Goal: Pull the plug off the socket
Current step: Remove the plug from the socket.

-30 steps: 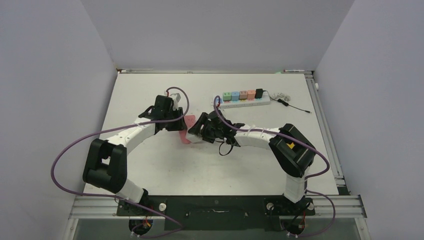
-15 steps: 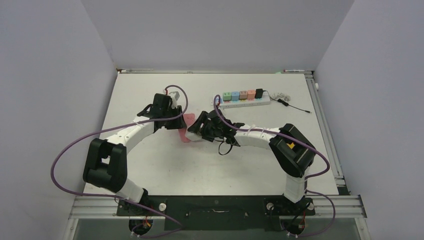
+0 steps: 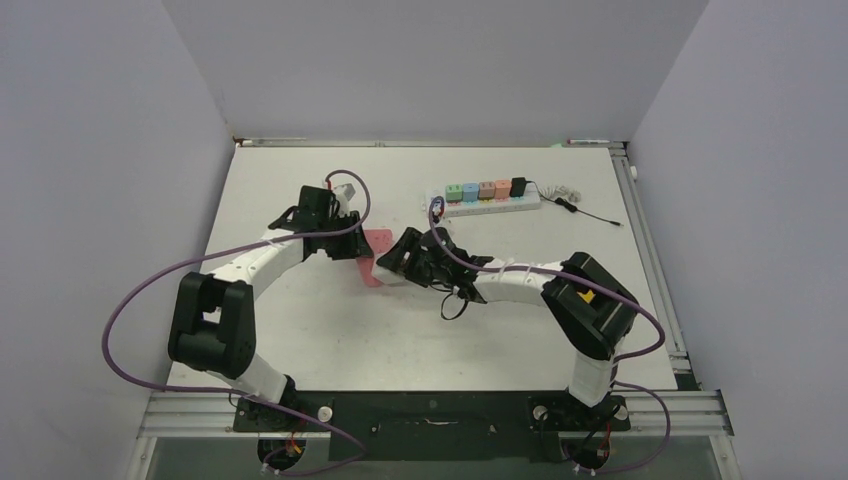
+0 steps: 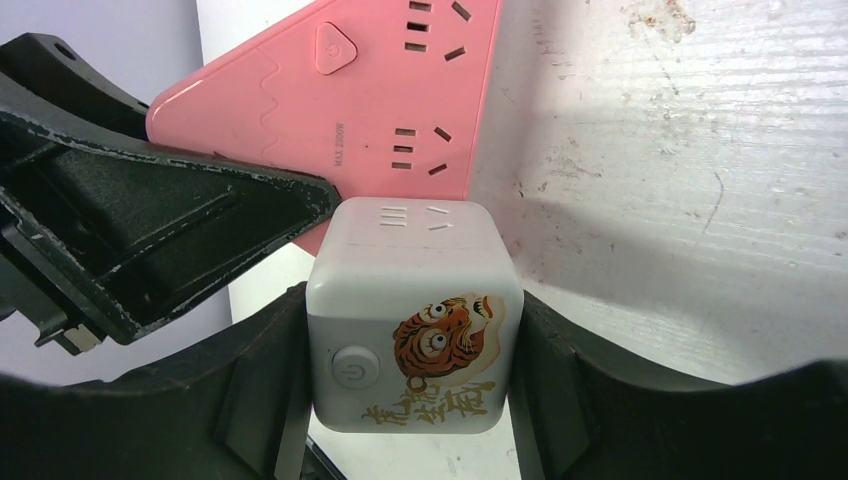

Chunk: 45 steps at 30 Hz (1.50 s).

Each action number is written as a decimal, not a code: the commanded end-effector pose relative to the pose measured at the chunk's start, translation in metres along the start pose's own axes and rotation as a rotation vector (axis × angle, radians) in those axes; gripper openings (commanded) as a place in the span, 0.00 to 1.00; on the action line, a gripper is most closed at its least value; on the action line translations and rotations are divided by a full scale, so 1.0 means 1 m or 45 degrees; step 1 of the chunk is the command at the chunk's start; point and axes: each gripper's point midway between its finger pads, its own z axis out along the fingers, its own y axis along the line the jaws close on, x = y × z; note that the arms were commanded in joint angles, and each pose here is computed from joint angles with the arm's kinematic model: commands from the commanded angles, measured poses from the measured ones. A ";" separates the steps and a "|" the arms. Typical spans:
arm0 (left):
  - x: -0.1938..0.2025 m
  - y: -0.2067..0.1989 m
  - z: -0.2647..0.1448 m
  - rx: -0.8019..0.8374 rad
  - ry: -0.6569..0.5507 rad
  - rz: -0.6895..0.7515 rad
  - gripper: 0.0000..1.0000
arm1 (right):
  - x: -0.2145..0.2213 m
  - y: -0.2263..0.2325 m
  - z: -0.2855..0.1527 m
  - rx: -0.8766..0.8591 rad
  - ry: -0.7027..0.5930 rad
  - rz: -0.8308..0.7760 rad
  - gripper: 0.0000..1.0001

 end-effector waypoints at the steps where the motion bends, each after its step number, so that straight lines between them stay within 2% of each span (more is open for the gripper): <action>1: -0.027 -0.005 -0.008 0.039 -0.067 0.010 0.00 | -0.013 -0.007 -0.014 0.006 -0.099 -0.106 0.05; 25: -0.030 0.008 -0.010 0.018 -0.074 -0.032 0.00 | -0.015 -0.011 -0.038 -0.010 -0.135 -0.148 0.05; 38: -0.036 0.013 -0.018 -0.022 -0.123 -0.022 0.00 | -0.026 -0.004 -0.051 -0.011 -0.170 -0.157 0.05; 45: -0.043 0.008 -0.028 0.007 -0.182 -0.016 0.00 | -0.044 -0.008 -0.066 0.057 -0.251 -0.188 0.05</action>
